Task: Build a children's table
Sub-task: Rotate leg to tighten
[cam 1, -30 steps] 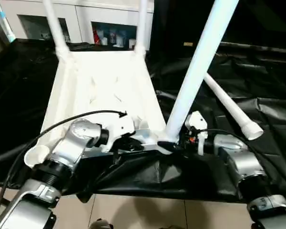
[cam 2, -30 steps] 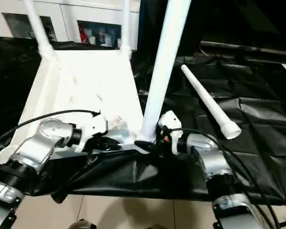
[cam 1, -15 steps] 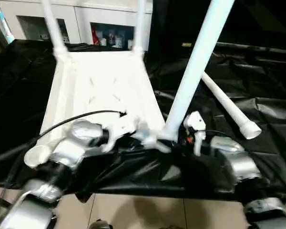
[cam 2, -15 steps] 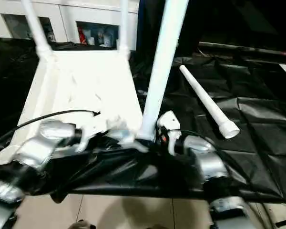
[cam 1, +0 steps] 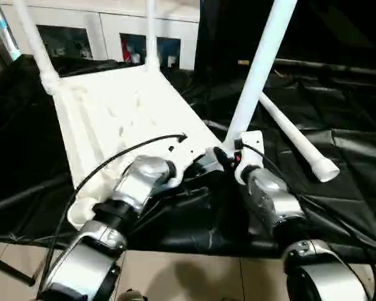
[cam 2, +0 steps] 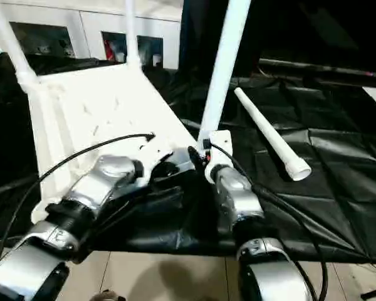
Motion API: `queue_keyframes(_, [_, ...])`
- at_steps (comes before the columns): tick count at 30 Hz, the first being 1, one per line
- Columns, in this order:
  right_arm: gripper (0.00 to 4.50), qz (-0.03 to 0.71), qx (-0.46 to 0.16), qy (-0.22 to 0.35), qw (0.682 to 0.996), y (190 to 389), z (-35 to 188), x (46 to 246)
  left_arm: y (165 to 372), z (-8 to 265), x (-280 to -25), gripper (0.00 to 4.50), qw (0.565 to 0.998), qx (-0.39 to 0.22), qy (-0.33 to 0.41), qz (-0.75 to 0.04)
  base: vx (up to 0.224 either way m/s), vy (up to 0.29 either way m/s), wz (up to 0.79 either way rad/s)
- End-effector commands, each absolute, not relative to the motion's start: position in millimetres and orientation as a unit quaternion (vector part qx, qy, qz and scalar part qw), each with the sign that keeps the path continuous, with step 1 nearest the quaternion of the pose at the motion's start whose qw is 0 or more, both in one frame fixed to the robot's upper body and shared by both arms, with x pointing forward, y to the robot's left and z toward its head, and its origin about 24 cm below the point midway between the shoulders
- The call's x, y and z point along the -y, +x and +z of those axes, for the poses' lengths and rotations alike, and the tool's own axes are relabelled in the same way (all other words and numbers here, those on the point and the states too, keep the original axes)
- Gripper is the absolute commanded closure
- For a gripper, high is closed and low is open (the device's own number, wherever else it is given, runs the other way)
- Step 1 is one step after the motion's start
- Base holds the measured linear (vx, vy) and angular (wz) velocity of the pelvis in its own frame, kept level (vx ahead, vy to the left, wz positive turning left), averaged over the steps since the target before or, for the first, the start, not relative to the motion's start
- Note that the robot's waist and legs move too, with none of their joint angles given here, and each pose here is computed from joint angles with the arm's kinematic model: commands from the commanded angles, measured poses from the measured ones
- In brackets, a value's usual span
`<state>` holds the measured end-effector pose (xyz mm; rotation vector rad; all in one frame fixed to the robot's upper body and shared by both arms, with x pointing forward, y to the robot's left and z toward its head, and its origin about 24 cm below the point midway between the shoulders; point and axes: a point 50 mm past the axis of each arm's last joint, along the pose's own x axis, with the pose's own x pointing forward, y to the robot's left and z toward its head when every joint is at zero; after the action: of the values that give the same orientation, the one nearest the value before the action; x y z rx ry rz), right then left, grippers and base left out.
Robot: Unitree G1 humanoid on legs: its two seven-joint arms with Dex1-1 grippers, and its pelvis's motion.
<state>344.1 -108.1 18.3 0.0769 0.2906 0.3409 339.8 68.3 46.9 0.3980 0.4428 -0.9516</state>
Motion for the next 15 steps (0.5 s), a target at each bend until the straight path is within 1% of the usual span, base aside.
queue_keyframes(1, [0.85, 0.233, -0.176, 0.039, 0.956, 330.7, 2.6, 83.2, 341.4, 47.0, -65.4, 4.50, 0.859, -0.194, 0.184, -0.436, 0.000, 0.000, 0.00])
queue_keyframes(2, [0.69, 0.234, -0.168, 0.028, 0.957, 331.9, 4.4, 85.3, 341.1, 46.9, -67.1, 4.50, 0.859, -0.194, 0.180, -0.439, 0.000, 0.000, 0.00])
queue_keyframes(5, [0.69, 0.241, -0.160, 0.020, 0.957, 332.9, 6.6, 89.1, 340.6, 47.0, -70.1, 4.50, 0.856, -0.192, 0.180, -0.444, 0.000, 0.000, 0.00])
queue_keyframes(6, [0.69, 0.258, -0.147, 0.011, 0.955, 334.3, 10.6, 98.1, 339.4, 47.1, -76.0, 4.50, 0.851, -0.191, 0.178, -0.455, 0.000, 0.000, 0.00])
queue_keyframes(7, [0.69, 0.258, -0.147, 0.011, 0.955, 334.3, 10.6, 98.1, 339.4, 47.1, -76.0, 4.50, 0.851, -0.191, 0.178, -0.455, 0.000, 0.000, 0.00])
queue_keyframes(8, [0.69, 0.282, -0.138, 0.007, 0.949, 333.9, 14.0, 105.2, 337.9, 47.1, -80.2, 4.50, 0.846, -0.193, 0.174, -0.465, 0.000, 0.000, 0.00])
queue_keyframes(9, [0.69, 0.282, -0.138, 0.007, 0.949, 333.9, 14.0, 105.2, 337.9, 47.1, -80.2, 4.50, 0.846, -0.193, 0.174, -0.465, 0.000, 0.000, 0.00])
queue_keyframes(11, [0.69, 0.333, -0.128, -0.007, 0.934, 330.7, 19.3, 119.1, 332.1, 48.7, -85.9, 4.50, 0.826, -0.184, 0.170, -0.505, 0.000, 0.000, 0.00])
queue_keyframes(12, [0.69, 0.333, -0.128, -0.007, 0.934, 330.7, 19.3, 119.1, 332.1, 48.7, -85.9, 4.50, 0.826, -0.184, 0.170, -0.505, 0.000, 0.000, 0.00])
queue_keyframes(15, [0.69, 0.422, -0.123, -0.036, 0.898, 319.9, 25.4, 134.5, 320.8, 48.5, -95.4, 4.50, 0.791, -0.187, 0.163, -0.560, 0.000, 0.000, 0.00])
